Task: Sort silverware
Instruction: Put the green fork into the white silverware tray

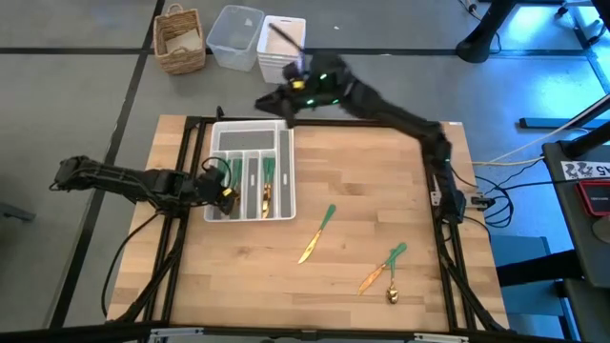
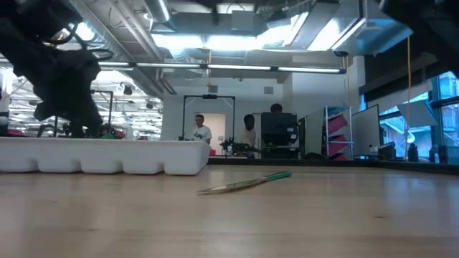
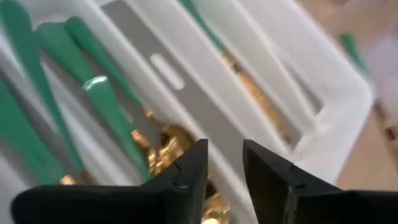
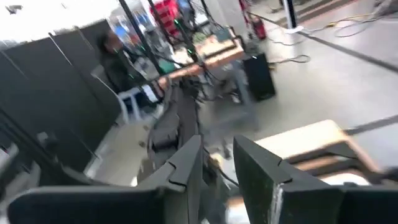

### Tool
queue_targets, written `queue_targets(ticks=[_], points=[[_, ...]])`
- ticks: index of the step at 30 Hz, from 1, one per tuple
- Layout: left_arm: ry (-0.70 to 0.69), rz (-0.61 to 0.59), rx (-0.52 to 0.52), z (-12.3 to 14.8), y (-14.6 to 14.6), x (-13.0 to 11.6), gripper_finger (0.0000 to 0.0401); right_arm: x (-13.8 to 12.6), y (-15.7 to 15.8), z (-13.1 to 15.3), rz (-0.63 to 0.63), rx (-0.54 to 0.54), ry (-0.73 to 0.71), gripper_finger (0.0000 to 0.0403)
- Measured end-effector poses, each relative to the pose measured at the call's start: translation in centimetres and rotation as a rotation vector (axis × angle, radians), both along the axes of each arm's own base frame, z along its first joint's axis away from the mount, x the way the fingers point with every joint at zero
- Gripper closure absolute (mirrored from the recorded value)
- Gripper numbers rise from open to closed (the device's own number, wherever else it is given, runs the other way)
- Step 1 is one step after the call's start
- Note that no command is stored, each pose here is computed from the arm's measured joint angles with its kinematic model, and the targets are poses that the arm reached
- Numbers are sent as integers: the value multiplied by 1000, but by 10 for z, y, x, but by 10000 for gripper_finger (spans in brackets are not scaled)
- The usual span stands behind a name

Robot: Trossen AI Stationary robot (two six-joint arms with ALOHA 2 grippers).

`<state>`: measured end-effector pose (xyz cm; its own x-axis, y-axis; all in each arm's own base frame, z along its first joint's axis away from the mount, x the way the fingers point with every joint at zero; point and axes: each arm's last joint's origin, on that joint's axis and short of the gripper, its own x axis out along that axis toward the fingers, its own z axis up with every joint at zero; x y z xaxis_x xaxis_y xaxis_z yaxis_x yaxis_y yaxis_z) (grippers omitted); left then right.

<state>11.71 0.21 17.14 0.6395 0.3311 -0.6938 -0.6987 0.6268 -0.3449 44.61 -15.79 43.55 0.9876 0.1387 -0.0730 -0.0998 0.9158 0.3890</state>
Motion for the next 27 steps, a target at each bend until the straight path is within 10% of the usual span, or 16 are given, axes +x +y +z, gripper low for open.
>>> queue_targets(ticks=[14,27], points=[[-2,30,-63,15,14,7,292,-170,44,68,-229,-311,520,308],[222,95,-178,-7,28,16,292,-219,63,77,-263,-343,650,308]])
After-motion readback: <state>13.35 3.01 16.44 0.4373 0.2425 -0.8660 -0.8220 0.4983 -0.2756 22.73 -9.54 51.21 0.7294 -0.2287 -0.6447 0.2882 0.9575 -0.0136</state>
